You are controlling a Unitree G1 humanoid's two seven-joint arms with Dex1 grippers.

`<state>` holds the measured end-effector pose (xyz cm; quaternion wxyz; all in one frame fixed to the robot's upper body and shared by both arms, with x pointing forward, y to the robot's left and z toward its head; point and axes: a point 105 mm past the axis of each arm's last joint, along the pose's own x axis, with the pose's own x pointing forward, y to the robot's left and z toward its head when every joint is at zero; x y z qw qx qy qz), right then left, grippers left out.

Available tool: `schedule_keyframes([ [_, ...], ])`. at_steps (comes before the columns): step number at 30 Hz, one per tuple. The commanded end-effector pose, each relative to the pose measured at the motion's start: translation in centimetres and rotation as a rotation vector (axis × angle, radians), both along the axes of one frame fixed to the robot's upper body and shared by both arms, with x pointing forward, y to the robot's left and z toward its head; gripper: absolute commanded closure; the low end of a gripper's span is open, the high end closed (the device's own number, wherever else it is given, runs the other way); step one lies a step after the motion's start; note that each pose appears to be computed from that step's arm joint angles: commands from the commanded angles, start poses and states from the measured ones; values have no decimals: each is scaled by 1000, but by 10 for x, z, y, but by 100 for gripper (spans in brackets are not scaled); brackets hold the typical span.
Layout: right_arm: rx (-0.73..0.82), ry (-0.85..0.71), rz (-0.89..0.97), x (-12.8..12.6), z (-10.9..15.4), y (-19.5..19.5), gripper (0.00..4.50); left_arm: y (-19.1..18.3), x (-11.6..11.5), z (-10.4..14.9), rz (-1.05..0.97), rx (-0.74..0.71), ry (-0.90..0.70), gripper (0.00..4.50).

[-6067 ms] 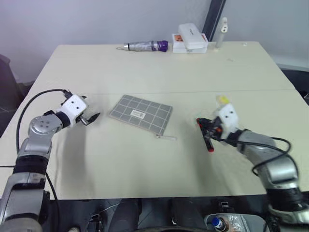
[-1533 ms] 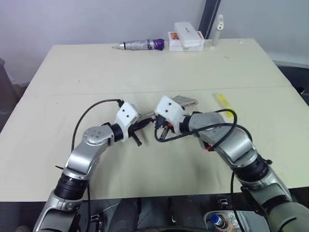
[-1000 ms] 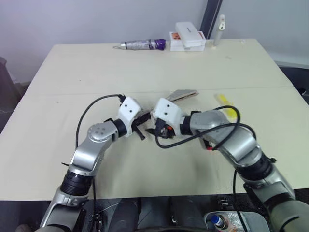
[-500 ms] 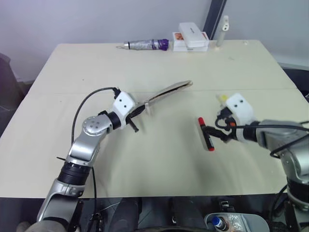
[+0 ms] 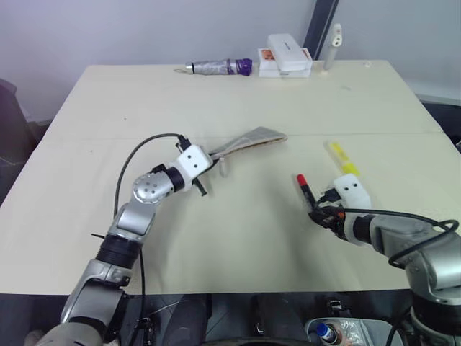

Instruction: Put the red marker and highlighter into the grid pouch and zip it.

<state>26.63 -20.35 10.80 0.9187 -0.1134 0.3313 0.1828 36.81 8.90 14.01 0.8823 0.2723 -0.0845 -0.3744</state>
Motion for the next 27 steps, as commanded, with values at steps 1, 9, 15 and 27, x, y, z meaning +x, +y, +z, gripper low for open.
schedule_keyframes([
  [1,-102,-149,117,9,33,1,414,1,0,12,0,-16,-50,450],
  [9,-267,-348,339,16,85,8,414,0,-3,12,-13,-23,-43,450],
  [15,-264,-377,363,19,89,14,414,-3,-5,11,-29,-18,-42,450],
  [27,-300,-370,349,31,84,14,414,-11,-12,14,-72,-11,-50,450],
])
